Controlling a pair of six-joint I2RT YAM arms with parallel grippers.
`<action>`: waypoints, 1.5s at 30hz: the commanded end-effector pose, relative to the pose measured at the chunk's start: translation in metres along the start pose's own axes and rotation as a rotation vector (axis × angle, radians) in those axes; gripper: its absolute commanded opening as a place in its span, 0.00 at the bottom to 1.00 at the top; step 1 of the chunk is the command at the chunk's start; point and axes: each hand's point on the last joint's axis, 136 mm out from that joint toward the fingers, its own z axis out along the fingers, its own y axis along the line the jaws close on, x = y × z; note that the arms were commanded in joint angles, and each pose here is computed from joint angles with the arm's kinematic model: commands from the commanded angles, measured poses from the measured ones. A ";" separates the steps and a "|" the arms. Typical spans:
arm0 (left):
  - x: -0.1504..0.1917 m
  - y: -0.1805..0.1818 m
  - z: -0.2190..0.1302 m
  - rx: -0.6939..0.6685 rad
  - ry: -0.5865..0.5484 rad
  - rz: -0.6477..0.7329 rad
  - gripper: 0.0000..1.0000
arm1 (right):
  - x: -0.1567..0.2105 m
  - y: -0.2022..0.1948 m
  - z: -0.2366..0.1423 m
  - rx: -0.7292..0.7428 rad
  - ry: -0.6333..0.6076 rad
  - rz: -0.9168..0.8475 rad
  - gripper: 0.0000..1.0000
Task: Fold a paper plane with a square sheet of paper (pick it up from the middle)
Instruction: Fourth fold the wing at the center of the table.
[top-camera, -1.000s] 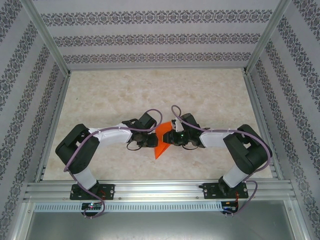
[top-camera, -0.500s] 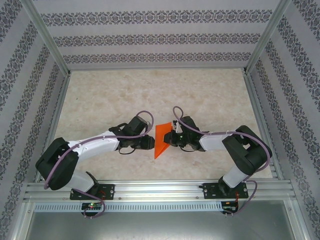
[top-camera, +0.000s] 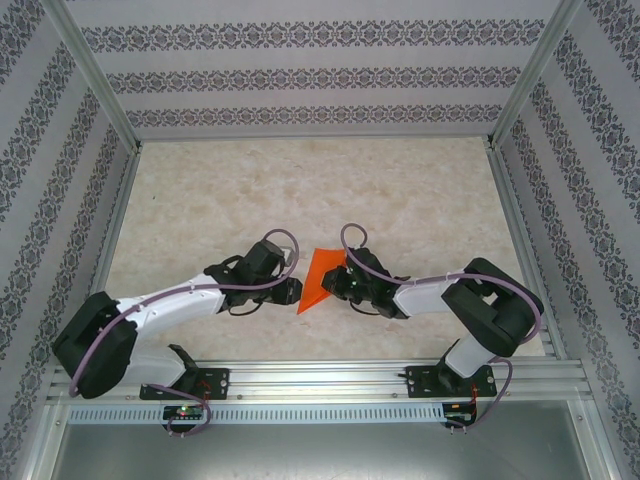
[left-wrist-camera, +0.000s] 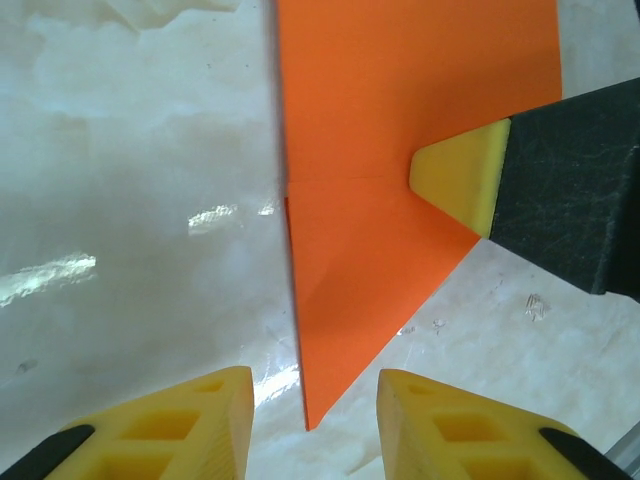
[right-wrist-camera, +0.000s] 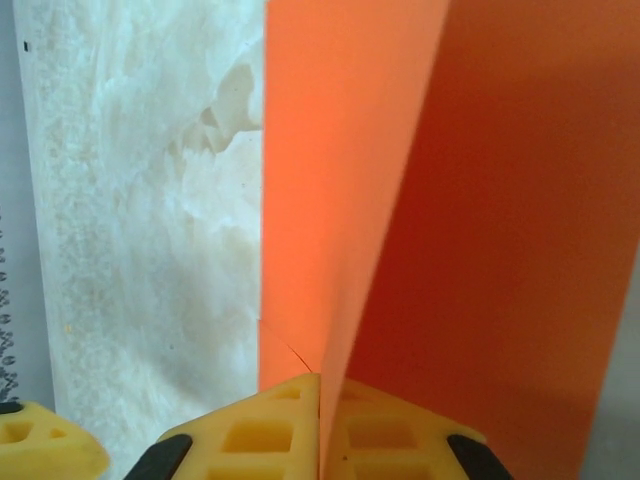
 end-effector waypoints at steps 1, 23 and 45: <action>-0.013 -0.005 -0.012 0.026 -0.106 0.049 0.41 | -0.013 0.009 -0.007 -0.032 -0.093 0.020 0.10; -0.038 -0.027 -0.019 0.098 -0.217 0.155 0.49 | -0.006 0.004 -0.023 -0.093 0.131 -0.204 0.42; -0.001 -0.031 0.046 -0.239 -0.079 0.421 0.53 | -0.024 0.018 -0.011 -0.160 0.130 -0.131 0.30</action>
